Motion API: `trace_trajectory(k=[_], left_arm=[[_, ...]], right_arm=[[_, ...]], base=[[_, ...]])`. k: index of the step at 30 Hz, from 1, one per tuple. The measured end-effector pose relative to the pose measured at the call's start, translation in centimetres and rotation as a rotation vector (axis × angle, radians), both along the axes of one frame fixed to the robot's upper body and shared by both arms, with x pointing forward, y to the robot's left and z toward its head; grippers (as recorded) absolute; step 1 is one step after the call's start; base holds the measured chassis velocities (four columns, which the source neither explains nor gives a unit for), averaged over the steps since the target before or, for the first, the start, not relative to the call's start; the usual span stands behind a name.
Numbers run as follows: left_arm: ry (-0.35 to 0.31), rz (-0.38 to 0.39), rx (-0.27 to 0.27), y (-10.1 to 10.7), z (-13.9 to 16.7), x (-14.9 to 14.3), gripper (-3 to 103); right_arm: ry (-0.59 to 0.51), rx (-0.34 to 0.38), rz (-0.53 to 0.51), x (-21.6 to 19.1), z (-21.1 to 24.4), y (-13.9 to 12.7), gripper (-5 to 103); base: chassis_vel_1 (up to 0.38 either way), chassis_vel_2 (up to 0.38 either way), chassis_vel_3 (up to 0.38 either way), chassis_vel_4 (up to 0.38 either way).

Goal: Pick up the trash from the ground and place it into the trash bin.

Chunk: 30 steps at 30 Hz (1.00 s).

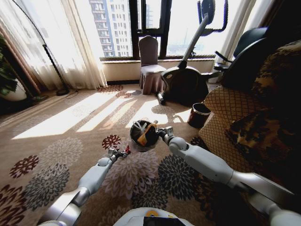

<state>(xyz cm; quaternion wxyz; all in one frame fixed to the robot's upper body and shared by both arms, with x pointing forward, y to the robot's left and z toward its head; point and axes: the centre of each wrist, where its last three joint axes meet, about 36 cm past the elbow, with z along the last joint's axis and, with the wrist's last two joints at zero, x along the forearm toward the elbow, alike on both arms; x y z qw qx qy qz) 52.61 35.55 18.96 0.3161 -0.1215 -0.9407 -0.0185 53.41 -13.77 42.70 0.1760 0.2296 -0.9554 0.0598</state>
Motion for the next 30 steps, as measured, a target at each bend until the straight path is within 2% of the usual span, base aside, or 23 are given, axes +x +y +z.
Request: trace_trajectory(k=[1,5,8,9,11,13,17,19,21,22,23,26,27,30], left_arm=[[0.006,0.001,-0.002,-0.2,-0.1,0.0,101],[0.028,-0.006,-0.007,-0.7,-0.8,0.0,97],[0.038,-0.001,-0.005,-0.9,-1.5,0.0,81],[0.038,-0.001,-0.005,-0.9,-1.5,0.0,81],[0.043,0.009,0.006,-1.1,-2.0,-0.1,70],[0.046,0.011,0.012,-1.1,-2.2,-0.2,70],[0.041,0.020,0.014,-1.2,-2.4,-0.3,49],[0.039,0.024,0.014,-1.2,-2.4,-0.2,49],[0.035,0.028,0.014,-1.2,-2.3,-0.2,38],[0.032,0.031,0.012,-1.2,-2.3,-0.3,32],[0.032,0.031,0.012,-1.2,-2.3,-0.3,32],[0.024,0.037,0.006,-1.0,-2.3,-0.5,16],[0.024,0.037,0.006,-1.0,-2.3,-0.5,16],[-0.007,0.048,-0.016,-0.4,-1.4,-0.7,3]], right_arm=[[0.000,0.001,0.001,-0.1,0.0,0.0,0],[0.001,0.005,0.005,-0.3,0.0,-0.1,0],[0.005,0.008,0.002,-0.5,0.0,-0.4,0],[0.005,0.008,0.002,-0.5,0.0,-0.4,0],[0.007,0.013,-0.004,-0.7,-0.1,-0.8,0],[0.008,0.015,-0.006,-0.8,-0.1,-1.0,0],[0.014,0.017,-0.012,-1.0,-0.3,-1.5,0],[0.013,0.018,-0.013,-1.0,-0.3,-1.6,0],[0.012,0.021,-0.014,-1.0,-0.2,-1.6,0],[0.013,0.022,-0.013,-1.0,-0.2,-1.6,0],[0.013,0.022,-0.013,-1.0,-0.2,-1.6,0],[0.014,0.023,-0.012,-1.0,-0.2,-1.6,0],[0.014,0.023,-0.012,-1.0,-0.2,-1.6,0],[0.014,0.028,-0.009,-1.1,-0.1,-1.4,0]], base=[[0.000,0.000,0.000,0.000],[0.000,0.000,0.000,0.000],[0.000,0.000,0.000,0.000],[0.000,0.000,0.000,0.000],[0.000,0.000,0.000,0.000],[0.000,0.000,0.000,0.000],[0.000,0.000,0.000,0.000],[0.000,0.000,0.000,0.000],[0.000,0.000,0.000,0.000],[0.000,0.000,0.000,0.000],[0.000,0.000,0.000,0.000],[0.000,0.000,0.000,0.000],[0.000,0.000,0.000,0.000],[0.000,0.000,0.000,0.000]])
